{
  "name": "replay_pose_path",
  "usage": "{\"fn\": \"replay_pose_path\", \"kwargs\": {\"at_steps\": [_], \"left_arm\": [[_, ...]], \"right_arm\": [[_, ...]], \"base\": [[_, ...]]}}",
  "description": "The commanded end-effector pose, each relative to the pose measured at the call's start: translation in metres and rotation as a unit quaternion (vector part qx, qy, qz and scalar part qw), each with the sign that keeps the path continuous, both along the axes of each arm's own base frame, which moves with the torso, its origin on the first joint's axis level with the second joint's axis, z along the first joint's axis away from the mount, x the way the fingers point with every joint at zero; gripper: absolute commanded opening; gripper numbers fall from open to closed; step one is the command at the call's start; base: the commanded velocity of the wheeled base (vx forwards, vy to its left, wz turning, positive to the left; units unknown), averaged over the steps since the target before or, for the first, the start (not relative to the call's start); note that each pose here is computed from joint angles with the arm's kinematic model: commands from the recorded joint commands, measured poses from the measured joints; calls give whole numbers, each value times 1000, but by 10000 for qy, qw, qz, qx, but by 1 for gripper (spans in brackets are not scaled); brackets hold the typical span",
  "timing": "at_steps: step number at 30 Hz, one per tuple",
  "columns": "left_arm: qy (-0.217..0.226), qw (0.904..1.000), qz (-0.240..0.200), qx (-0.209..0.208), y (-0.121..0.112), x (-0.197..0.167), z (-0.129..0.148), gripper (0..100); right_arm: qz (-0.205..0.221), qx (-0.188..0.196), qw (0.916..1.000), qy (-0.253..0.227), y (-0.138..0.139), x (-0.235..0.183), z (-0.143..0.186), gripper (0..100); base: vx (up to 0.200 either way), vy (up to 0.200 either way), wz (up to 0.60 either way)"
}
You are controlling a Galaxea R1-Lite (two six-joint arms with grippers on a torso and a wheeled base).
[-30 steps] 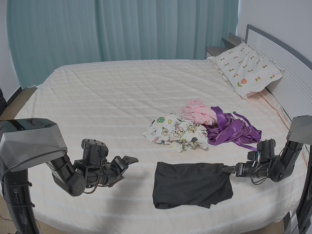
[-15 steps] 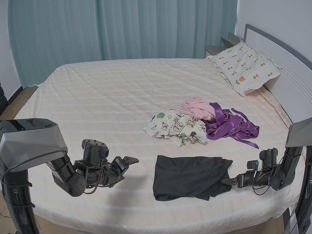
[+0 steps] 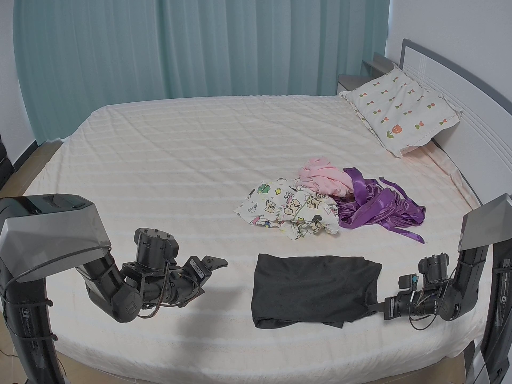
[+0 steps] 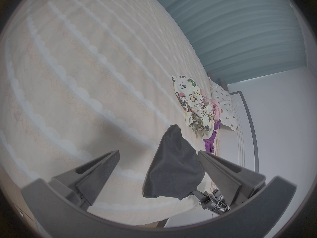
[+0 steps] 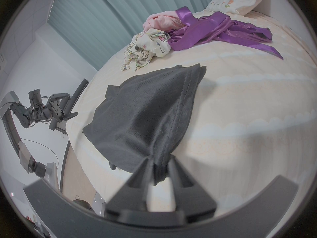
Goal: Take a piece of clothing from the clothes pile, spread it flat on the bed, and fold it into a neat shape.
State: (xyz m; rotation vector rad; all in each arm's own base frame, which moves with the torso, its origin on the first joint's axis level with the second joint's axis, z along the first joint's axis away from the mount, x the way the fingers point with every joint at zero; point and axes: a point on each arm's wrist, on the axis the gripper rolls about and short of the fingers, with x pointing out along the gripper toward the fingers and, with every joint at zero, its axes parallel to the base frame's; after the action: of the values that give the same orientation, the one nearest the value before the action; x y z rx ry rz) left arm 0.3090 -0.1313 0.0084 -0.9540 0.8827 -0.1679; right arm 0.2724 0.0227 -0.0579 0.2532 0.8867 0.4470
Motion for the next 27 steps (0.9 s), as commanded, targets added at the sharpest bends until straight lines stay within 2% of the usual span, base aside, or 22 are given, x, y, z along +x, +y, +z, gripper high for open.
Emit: {"fn": "replay_pose_path", "kwargs": {"at_steps": [1, 8, 13, 20, 21, 27], "left_arm": [[2, 10000, 0, -2, 0, 0, 0, 100], [2, 10000, 0, -2, 0, 0, 0, 100], [2, 10000, 0, -2, 0, 0, 0, 100], [-5, 10000, 0, -5, 0, 1, 0, 100], [-5, 10000, 0, -5, 0, 1, 0, 100], [-5, 10000, 0, -5, 0, 1, 0, 100]], "right_arm": [[-55, -8, 10000, 35, -4, -5, 5, 0], [-30, -42, 9997, 258, -4, -18, 14, 0], [146, -191, 9988, 435, -5, -24, 13, 0], [192, -224, 9984, 482, -5, -24, 10, 0], [191, -223, 9985, 452, -5, -23, 10, 100], [98, -202, 9997, 64, -11, -19, 27, 100]], "base": [[0, 0, 0], [0, 0, 0], [0, 0, 0], [0, 0, 0], [0, 0, 0], [0, 0, 0]]}}
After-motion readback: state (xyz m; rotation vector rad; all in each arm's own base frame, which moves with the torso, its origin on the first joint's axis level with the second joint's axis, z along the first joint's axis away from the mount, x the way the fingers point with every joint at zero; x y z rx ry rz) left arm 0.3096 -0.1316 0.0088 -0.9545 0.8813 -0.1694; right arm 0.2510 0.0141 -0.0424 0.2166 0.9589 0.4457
